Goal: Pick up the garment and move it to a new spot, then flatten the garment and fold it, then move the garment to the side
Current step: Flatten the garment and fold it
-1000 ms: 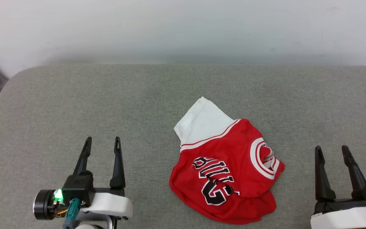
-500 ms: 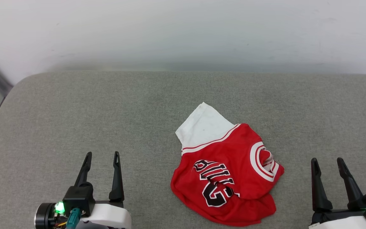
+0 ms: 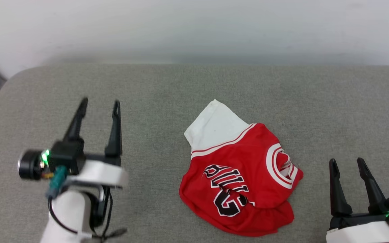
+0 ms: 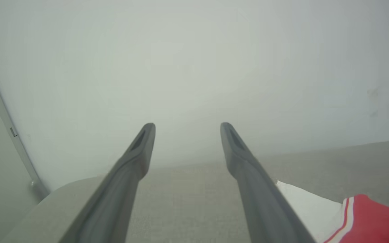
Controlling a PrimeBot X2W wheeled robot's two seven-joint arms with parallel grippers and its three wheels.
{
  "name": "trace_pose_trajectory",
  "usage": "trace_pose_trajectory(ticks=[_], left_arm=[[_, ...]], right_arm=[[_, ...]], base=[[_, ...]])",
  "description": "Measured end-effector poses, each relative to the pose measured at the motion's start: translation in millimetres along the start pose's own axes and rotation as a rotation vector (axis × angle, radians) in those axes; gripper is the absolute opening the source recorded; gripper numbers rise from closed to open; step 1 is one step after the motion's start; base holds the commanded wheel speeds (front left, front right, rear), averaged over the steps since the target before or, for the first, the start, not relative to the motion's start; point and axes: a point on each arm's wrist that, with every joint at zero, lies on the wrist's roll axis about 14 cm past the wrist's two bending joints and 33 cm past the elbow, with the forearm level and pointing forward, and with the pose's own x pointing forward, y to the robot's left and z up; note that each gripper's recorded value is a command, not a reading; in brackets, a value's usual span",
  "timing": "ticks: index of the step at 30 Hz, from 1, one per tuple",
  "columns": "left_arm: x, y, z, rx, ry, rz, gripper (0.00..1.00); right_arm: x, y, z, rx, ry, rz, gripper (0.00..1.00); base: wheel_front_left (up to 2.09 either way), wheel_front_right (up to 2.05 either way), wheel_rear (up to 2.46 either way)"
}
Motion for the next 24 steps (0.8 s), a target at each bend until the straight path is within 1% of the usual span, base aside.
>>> trace_pose_trajectory(ticks=[3, 4, 5, 8, 14, 16, 20, 24], left_arm=[[28.6, -3.5, 11.4, 0.035, -0.046, -0.062, 1.00], [46.5, -8.6, 18.3, 0.065, -0.073, -0.107, 1.00], [46.5, -8.6, 18.3, 0.065, -0.073, -0.107, 1.00], [74.6, -21.1, 28.8, 0.088, -0.112, -0.176, 1.00], [128.3, -49.1, 40.7, 0.090, -0.103, -0.283, 1.00], [142.6, -61.4, 35.1, 0.080, -0.048, -0.319, 1.00], [162.6, -89.5, 15.6, 0.059, 0.109, -0.418, 1.00], [170.2, -109.2, -18.4, 0.044, 0.334, -0.504, 1.00]], right_arm=[[4.5, -1.9, -2.0, -0.004, 0.003, -0.004, 1.00], [5.3, -4.6, -4.6, -0.007, 0.010, -0.012, 1.00], [5.3, -4.6, -4.6, -0.007, 0.010, -0.012, 1.00], [8.2, -9.8, -6.1, -0.013, 0.013, -0.026, 1.00], [14.4, -19.0, -12.6, -0.020, 0.027, -0.051, 1.00], [15.8, -22.5, -15.7, -0.023, 0.035, -0.060, 1.00], [18.5, -28.3, -21.5, -0.027, 0.049, -0.076, 1.00], [22.7, -33.8, -25.2, -0.033, 0.056, -0.090, 1.00]], base=[[0.00, 0.00, 0.00], [0.00, 0.00, 0.00], [0.00, 0.00, 0.00], [0.00, 0.00, 0.00], [0.00, 0.00, 0.00], [0.00, 0.00, 0.00], [0.00, 0.00, 0.00], [0.00, 0.00, 0.00]])
